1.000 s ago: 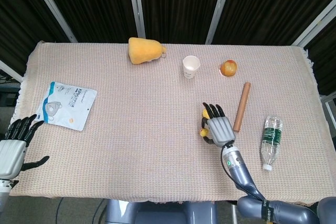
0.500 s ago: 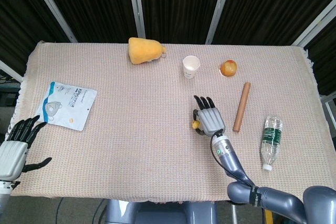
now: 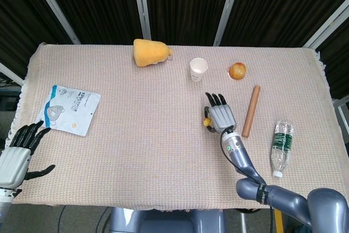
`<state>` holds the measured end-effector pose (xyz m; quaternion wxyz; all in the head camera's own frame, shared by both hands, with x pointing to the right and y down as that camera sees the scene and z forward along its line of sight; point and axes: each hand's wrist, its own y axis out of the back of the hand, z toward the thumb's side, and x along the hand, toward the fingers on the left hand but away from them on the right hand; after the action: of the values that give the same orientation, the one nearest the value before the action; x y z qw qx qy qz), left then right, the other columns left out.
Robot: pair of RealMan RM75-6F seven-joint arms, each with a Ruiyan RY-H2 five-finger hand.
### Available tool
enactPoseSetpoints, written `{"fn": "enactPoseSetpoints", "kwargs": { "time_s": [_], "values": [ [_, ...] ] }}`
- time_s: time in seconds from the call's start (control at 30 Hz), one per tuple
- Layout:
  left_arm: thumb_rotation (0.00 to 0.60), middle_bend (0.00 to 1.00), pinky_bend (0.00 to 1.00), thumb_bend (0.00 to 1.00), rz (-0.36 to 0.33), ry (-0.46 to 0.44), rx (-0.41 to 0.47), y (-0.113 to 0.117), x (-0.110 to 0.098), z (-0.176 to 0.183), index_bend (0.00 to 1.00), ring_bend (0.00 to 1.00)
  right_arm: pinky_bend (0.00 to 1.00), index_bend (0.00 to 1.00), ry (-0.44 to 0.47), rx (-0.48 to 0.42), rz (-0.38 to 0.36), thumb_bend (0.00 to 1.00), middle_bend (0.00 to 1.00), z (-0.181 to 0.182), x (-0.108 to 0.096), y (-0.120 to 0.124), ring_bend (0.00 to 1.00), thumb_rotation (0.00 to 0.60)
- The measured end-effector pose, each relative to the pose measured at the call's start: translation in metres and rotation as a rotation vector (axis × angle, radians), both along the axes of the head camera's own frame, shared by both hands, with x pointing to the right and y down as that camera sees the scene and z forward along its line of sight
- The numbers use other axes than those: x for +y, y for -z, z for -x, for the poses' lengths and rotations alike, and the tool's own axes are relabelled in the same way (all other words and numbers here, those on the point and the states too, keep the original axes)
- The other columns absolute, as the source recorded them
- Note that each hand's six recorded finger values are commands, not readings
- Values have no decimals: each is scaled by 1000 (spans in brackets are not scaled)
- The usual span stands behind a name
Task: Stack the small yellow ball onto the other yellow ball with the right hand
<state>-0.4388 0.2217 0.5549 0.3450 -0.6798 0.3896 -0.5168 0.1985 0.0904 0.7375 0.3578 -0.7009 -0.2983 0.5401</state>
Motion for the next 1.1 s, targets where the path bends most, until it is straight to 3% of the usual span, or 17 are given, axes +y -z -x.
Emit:
{"fn": "enactPoseSetpoints", "kwargs": {
  "time_s": [1.1],
  "values": [
    [600, 0, 18, 0, 43, 6, 17, -5, 1, -3, 111, 0, 0, 548, -14, 40, 4, 203, 0, -30, -24, -22, 0, 600]
  ]
}}
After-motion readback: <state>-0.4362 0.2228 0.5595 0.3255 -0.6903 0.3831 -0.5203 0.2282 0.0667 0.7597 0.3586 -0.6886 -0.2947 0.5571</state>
